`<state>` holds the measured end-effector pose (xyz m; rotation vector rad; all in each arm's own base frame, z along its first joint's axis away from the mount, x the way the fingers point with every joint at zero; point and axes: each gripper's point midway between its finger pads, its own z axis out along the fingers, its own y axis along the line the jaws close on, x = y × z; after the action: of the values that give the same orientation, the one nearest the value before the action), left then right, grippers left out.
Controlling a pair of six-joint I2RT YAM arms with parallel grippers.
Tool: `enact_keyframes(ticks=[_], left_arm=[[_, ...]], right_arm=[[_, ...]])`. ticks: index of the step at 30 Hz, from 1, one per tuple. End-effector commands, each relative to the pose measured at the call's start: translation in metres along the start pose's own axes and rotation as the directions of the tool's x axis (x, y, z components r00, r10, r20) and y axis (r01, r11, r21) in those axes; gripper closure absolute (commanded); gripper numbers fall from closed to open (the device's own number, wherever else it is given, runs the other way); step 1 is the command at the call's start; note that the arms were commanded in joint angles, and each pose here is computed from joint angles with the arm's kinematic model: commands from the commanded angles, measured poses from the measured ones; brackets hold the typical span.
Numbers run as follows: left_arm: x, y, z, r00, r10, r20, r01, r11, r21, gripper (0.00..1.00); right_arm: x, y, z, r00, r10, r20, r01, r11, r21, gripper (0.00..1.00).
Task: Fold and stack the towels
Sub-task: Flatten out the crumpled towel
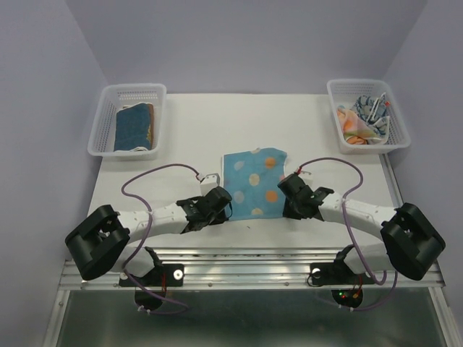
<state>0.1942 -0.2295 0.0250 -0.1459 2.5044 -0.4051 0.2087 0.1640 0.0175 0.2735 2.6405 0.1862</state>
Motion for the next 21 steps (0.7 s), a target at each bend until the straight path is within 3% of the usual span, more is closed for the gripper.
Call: enact_keyframes(ticks=[1,2,9,13,21], left_arm=[[-0.002,0.0,0.001,1.0,0.022,0.021,-0.022,1.0,-0.006,1.0],[-0.006,-0.002,-0.001,0.999,0.033,0.031,-0.033,0.999,-0.003,1.0],[-0.066,-0.049,-0.042,0.982,0.023,0.19,-0.05,0.989,0.139,1.0],[-0.134,-0.09,-0.106,0.929,-0.067,0.364,-0.038,0.961,0.275,1.0],[-0.213,-0.13,-0.235,0.825,-0.166,0.54,-0.136,0.869,0.476,1.0]], right_arm=[[0.01,-0.008,-0.001,1.0,0.007,-0.02,-0.006,0.999,0.038,0.94],[0.005,-0.004,-0.005,1.0,0.004,0.0,-0.004,1.0,0.018,0.99],[-0.076,0.05,-0.08,0.959,0.058,0.278,0.014,0.967,-0.253,0.99],[-0.124,0.07,-0.143,0.899,0.117,0.421,0.044,0.934,-0.355,0.99],[-0.194,0.093,-0.285,0.748,0.249,0.616,0.162,0.83,-0.533,0.99]])
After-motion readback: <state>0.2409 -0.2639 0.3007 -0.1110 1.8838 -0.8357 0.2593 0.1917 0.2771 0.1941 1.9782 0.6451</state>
